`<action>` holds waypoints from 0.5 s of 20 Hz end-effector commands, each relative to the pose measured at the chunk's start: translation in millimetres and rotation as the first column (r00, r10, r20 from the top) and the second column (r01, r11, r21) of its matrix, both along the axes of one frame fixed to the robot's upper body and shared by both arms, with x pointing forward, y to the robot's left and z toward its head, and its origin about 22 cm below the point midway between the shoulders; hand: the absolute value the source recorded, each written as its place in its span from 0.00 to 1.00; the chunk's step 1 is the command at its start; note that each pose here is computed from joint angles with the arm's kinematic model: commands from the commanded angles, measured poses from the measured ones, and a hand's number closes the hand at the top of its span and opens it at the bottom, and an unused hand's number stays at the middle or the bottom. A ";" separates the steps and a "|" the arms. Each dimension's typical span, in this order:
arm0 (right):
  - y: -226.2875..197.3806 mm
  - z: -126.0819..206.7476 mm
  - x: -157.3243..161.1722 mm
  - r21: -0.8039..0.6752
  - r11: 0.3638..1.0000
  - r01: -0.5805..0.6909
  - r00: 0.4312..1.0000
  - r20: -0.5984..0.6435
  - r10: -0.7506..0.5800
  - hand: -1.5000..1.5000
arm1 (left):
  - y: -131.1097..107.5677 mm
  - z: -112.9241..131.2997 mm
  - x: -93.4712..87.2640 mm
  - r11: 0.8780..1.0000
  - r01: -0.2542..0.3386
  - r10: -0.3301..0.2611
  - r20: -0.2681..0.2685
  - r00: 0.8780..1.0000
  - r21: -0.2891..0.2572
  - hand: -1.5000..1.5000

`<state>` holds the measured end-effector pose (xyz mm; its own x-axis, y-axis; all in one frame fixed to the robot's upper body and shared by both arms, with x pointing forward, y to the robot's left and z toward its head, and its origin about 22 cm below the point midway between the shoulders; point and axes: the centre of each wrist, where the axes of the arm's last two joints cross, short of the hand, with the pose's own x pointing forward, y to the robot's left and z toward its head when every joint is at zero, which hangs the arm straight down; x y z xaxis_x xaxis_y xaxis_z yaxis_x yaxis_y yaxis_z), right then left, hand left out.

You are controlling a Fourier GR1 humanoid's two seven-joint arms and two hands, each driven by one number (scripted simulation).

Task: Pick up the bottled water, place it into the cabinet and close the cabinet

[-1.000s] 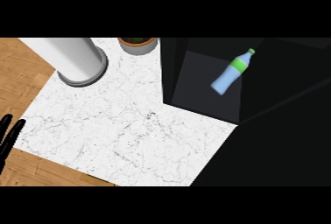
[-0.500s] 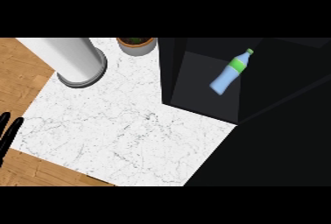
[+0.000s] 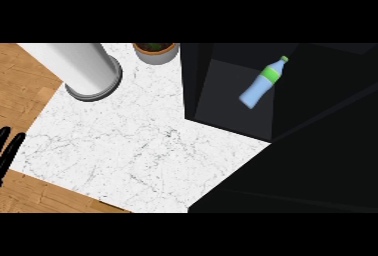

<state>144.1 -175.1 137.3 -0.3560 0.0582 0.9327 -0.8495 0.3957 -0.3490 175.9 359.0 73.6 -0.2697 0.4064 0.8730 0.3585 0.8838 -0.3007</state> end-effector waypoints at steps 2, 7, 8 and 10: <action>16.1 -13.8 33.6 -0.090 0.988 0.128 0.988 -0.073 -0.134 1.00 | 2.2 -0.8 1.3 1.000 -0.005 0.005 0.003 1.000 -0.002 0.00; 37.0 -9.9 69.9 -0.059 0.978 0.200 0.973 -0.106 -0.205 1.00 | 3.3 -2.5 0.1 1.000 -0.004 0.004 -0.014 1.000 -0.007 0.00; 37.7 -7.3 78.4 -0.049 0.971 0.235 0.966 -0.099 -0.239 1.00 | 3.9 -4.8 0.2 1.000 -0.010 0.010 -0.022 1.000 -0.004 0.00; 41.1 -1.7 92.9 -0.031 0.952 0.306 0.948 -0.088 -0.307 1.00 | 4.9 -7.1 -1.2 1.000 -0.014 0.013 -0.028 1.000 -0.010 0.00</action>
